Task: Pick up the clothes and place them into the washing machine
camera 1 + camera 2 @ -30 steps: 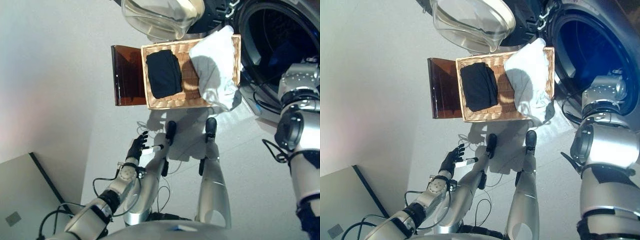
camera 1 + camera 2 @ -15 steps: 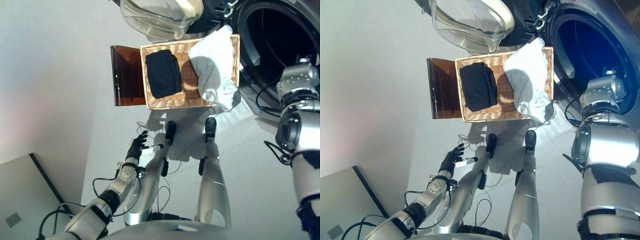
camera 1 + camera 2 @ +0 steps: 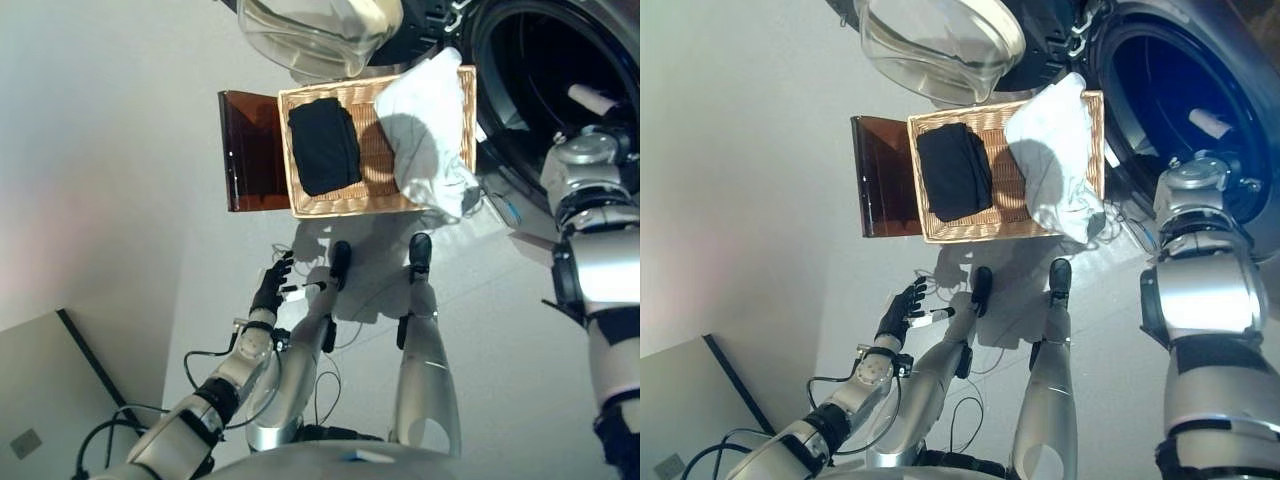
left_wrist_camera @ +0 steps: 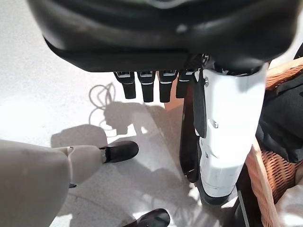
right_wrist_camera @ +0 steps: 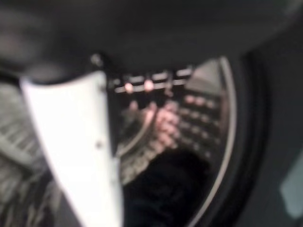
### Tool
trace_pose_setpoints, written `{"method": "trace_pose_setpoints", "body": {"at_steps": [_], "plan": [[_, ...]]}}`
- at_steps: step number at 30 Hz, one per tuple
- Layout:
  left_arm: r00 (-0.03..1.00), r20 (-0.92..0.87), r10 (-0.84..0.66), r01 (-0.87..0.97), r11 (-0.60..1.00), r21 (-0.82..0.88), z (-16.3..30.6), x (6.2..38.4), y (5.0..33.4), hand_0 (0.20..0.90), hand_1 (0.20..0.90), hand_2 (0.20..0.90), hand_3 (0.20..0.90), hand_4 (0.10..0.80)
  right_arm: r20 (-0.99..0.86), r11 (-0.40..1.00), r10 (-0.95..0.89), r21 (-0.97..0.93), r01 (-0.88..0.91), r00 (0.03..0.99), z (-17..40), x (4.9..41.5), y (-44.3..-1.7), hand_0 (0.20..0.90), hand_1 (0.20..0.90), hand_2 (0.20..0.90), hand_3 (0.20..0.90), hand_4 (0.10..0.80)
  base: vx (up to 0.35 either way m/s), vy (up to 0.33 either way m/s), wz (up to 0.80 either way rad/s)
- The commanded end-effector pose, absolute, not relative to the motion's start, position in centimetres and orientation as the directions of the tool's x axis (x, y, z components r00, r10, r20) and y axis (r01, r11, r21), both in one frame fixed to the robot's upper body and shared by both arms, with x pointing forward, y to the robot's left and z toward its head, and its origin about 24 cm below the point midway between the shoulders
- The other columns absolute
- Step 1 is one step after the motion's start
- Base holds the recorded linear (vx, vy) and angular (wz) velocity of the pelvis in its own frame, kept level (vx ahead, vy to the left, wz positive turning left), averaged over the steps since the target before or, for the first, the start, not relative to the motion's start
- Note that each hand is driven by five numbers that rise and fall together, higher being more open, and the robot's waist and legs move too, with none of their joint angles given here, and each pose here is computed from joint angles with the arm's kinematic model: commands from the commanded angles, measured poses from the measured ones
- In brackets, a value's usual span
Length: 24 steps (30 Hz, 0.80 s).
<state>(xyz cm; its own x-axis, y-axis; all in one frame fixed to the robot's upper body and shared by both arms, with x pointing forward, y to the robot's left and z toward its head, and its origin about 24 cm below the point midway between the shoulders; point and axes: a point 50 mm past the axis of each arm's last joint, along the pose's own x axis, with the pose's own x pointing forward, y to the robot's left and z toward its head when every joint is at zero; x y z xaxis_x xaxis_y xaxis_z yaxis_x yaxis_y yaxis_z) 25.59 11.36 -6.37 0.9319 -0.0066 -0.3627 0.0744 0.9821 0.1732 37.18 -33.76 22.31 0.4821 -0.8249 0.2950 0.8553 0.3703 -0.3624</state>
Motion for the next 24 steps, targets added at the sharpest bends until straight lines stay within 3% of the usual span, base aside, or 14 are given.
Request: {"method": "trace_pose_setpoints", "body": {"at_steps": [1, 11, 24], "plan": [[0.943, -0.327, 0.064, 0.009, 0.976, 0.217, -6.3, 25.7, 12.8, 0.9, 0.9, 0.9, 0.9, 0.8, 0.608, 0.273, -0.651, -0.371, 0.887, 0.455, 28.4, 37.2, -32.5, 0.9, 0.9, 0.9, 0.9, 0.8, 0.003, -0.004, -0.07], [0.924, -0.361, 0.129, -0.039, 0.969, 0.246, -7.0, 25.7, 13.0, 0.9, 0.9, 0.9, 0.9, 0.8, 0.597, 0.459, -0.464, -0.47, 0.754, 0.655, 24.0, 40.3, -23.7, 0.9, 0.9, 0.9, 0.9, 0.8, 0.001, 0.0, -0.08], [0.909, -0.376, 0.179, -0.067, 0.954, 0.292, -7.5, 25.4, 13.7, 0.9, 0.9, 0.9, 0.9, 0.8, 0.574, 0.558, -0.276, -0.557, 0.615, 0.771, 20.5, 40.8, -16.0, 0.9, 0.9, 0.9, 0.9, 0.8, 0.0, 0.0, 0.01]]}}
